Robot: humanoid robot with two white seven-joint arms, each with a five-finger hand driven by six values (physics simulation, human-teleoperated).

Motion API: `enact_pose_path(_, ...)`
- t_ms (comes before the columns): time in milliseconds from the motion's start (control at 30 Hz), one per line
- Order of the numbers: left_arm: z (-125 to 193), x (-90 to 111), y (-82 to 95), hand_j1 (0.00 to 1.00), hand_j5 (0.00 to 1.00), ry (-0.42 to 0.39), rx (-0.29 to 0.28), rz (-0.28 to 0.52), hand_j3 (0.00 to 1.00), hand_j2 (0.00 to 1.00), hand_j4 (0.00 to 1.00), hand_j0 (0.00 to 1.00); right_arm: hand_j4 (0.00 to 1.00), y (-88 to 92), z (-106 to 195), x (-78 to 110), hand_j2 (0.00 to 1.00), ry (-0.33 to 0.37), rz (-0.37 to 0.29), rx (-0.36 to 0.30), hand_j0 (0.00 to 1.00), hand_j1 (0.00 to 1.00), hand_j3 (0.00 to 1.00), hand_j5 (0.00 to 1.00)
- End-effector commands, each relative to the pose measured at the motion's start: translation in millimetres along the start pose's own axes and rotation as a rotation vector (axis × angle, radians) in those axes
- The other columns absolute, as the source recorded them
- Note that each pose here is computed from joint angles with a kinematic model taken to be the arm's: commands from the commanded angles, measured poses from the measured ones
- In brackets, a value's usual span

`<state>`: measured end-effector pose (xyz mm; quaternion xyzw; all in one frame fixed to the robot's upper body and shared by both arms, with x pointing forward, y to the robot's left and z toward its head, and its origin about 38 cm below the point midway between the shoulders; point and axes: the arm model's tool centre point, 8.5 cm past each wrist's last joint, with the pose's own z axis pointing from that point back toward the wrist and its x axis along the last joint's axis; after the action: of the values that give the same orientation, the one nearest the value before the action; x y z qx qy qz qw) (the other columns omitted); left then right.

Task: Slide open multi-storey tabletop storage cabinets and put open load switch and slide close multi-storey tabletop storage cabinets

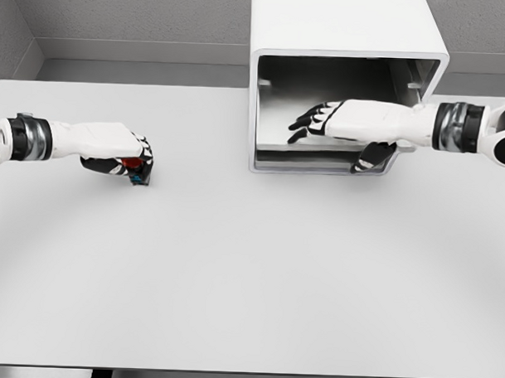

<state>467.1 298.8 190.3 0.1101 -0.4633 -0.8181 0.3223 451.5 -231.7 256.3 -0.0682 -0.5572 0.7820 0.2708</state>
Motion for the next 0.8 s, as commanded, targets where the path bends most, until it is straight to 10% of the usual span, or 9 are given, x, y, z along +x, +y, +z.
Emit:
enact_pose_path(0,9.2,5.1,5.3,0.32,0.32,-0.007,0.005,-0.027,0.32,0.32,0.32,0.32,1.00,1.1,2.0,15.4,1.00,-0.061,0.059,0.019,1.00,1.00,1.00,1.00)
enact_pose_path(767,35.7,66.8,55.3,0.32,0.32,-0.157,0.092,-0.192,0.32,0.32,0.32,0.32,1.00,7.4,29.2,26.6,1.00,-0.094,0.110,0.020,1.00,1.00,1.00,1.00)
